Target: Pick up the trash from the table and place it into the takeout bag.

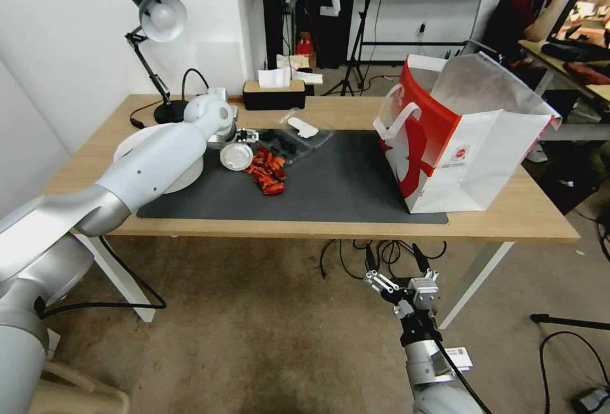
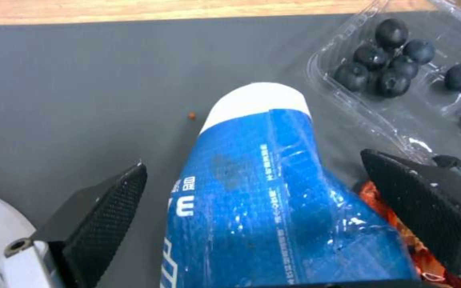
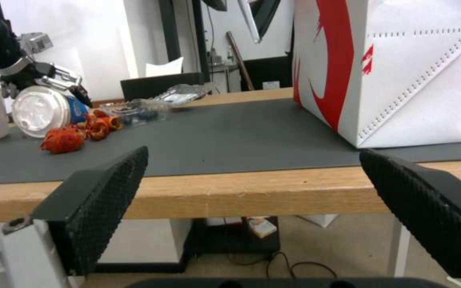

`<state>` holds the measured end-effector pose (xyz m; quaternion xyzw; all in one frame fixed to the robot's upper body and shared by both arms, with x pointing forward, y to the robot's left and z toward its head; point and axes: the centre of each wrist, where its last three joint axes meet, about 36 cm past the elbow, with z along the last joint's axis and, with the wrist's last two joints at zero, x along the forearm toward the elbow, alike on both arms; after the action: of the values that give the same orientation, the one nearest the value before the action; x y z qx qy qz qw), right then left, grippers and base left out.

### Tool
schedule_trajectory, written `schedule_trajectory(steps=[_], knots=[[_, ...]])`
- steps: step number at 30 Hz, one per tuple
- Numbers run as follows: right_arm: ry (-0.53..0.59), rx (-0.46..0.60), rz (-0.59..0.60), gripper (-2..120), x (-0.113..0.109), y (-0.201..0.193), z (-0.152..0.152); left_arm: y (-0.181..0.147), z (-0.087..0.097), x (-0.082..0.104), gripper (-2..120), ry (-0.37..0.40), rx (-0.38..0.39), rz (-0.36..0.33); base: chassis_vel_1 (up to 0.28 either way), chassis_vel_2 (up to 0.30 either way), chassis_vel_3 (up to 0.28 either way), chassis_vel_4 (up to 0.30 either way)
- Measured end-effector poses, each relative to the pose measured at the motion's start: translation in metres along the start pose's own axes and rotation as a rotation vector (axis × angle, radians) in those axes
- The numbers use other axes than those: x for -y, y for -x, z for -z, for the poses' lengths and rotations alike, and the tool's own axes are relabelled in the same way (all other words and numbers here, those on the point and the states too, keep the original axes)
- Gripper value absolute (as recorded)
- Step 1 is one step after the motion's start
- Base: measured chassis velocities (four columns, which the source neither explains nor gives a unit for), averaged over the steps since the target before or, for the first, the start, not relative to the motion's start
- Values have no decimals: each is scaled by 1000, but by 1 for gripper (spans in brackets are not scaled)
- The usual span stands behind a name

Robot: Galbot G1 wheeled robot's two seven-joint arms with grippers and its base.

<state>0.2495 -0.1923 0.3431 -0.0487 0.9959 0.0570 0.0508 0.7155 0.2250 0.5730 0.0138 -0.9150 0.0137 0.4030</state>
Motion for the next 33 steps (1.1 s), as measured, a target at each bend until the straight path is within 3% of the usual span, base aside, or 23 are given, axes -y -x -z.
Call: schedule_trajectory(steps=[4,8,12,27,33], knots=[[0,0,0,100,0,0,0,2,-3,-1,92,-3,-6,6,0,0,0,0],[0,0,0,100,0,0,0,4,-4,-2,74,-12,-10,11,0,0,0,0],[0,0,0,100,0,0,0,4,-4,-2,64,-18,-11,11,0,0,0,0],[0,0,0,100,0,0,0,1,-4,-2,61,-37,-6,-11,0,0,0,0],[0,0,0,100,0,0,0,-26,13,3,59,-65,63,-105,0,0,0,0]])
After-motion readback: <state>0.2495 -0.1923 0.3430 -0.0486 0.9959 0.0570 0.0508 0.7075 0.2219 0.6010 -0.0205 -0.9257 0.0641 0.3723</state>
